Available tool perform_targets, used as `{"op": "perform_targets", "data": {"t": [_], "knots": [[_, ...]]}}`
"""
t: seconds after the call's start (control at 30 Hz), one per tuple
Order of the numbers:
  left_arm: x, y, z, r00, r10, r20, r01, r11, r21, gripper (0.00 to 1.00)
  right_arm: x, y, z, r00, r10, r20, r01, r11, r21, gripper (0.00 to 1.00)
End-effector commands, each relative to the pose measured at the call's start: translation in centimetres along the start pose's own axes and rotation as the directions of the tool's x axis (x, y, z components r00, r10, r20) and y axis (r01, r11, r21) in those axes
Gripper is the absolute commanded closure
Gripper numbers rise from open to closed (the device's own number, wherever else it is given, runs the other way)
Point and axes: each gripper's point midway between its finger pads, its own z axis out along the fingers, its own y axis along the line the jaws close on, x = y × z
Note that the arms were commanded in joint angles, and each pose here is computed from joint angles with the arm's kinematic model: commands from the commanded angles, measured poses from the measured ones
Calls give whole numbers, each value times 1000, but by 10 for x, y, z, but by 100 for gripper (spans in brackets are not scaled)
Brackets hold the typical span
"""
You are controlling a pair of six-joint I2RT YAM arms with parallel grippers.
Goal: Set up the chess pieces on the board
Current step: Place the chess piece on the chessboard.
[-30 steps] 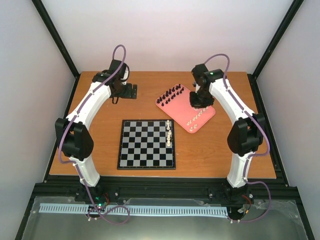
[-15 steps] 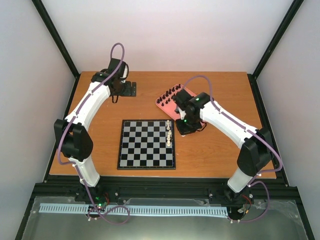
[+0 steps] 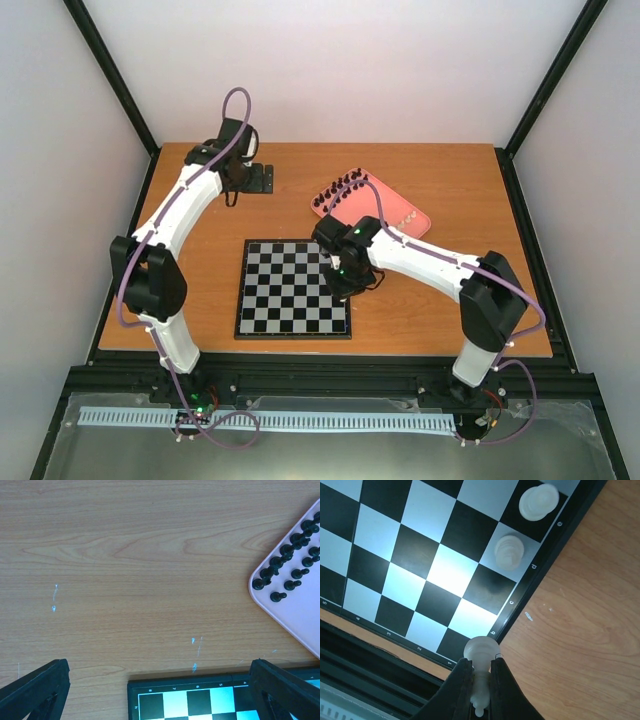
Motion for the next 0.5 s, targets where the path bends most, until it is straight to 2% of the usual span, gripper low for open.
{"op": "perform_targets", "data": {"t": [0.0, 0.47], "knots": [[0, -2, 4, 1000, 3, 7, -3, 1000, 10, 0, -4, 7, 11, 1000, 6, 20, -6, 1000, -8, 97], [9, -4, 15, 1000, 0, -16, 1, 1000, 19, 0, -2, 5, 30, 999, -28, -35, 29, 999, 38, 97]]}}
